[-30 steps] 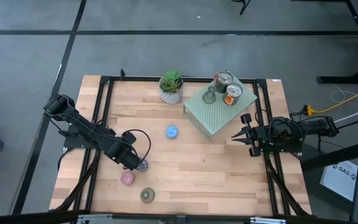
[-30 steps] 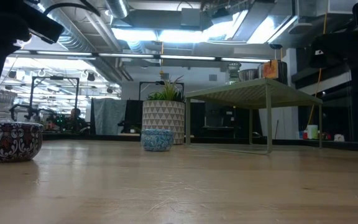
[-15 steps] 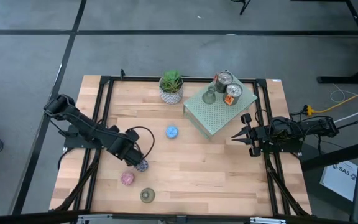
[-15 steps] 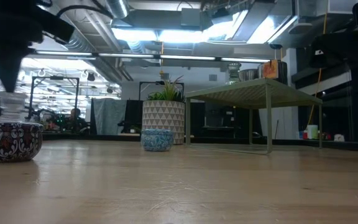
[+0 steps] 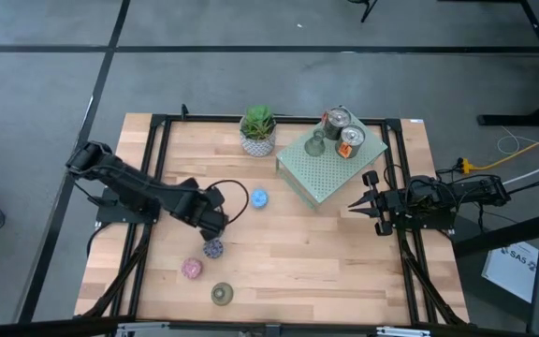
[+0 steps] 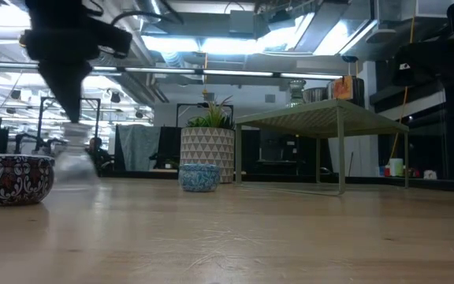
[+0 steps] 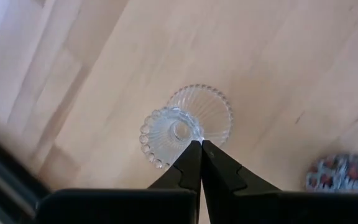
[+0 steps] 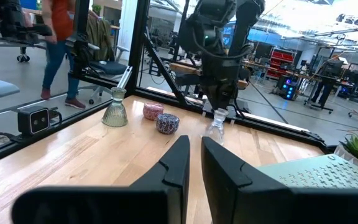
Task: Pick & Place candle stick holders
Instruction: Align the transparent glass candle holder with the other green glass candle holder on the shelf
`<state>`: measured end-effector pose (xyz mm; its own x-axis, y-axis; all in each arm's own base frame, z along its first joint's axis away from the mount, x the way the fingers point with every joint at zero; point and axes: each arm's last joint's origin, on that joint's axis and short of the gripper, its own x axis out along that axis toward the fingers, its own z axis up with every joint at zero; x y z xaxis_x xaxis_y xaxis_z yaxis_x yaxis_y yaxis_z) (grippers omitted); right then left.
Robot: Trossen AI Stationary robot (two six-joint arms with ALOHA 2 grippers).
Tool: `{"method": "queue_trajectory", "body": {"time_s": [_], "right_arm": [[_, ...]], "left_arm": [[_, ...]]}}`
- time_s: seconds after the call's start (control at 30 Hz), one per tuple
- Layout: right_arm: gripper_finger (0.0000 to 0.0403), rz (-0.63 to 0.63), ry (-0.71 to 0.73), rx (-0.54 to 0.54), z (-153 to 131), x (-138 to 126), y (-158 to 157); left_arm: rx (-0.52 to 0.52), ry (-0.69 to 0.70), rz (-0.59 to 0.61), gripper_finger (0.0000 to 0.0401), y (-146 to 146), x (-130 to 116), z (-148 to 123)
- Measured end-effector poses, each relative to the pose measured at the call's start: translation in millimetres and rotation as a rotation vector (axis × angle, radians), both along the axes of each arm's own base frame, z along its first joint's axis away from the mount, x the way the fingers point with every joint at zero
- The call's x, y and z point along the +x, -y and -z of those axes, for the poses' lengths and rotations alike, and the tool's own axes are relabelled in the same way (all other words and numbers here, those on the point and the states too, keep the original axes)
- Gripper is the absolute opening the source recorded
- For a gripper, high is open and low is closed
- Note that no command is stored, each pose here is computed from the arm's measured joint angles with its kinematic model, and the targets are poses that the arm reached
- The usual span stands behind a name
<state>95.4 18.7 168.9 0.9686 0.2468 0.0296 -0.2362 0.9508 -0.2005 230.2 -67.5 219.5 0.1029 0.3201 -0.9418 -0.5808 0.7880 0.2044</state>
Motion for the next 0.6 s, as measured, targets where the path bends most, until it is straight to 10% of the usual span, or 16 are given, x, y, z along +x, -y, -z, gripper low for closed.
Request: {"method": "queue_trajectory", "body": {"time_s": [0.6], "right_arm": [[0.0044,0.0,0.0,0.0,0,0,0]], "left_arm": [[0.024,0.161,0.228,0.0002,-27,34,-2]]}}
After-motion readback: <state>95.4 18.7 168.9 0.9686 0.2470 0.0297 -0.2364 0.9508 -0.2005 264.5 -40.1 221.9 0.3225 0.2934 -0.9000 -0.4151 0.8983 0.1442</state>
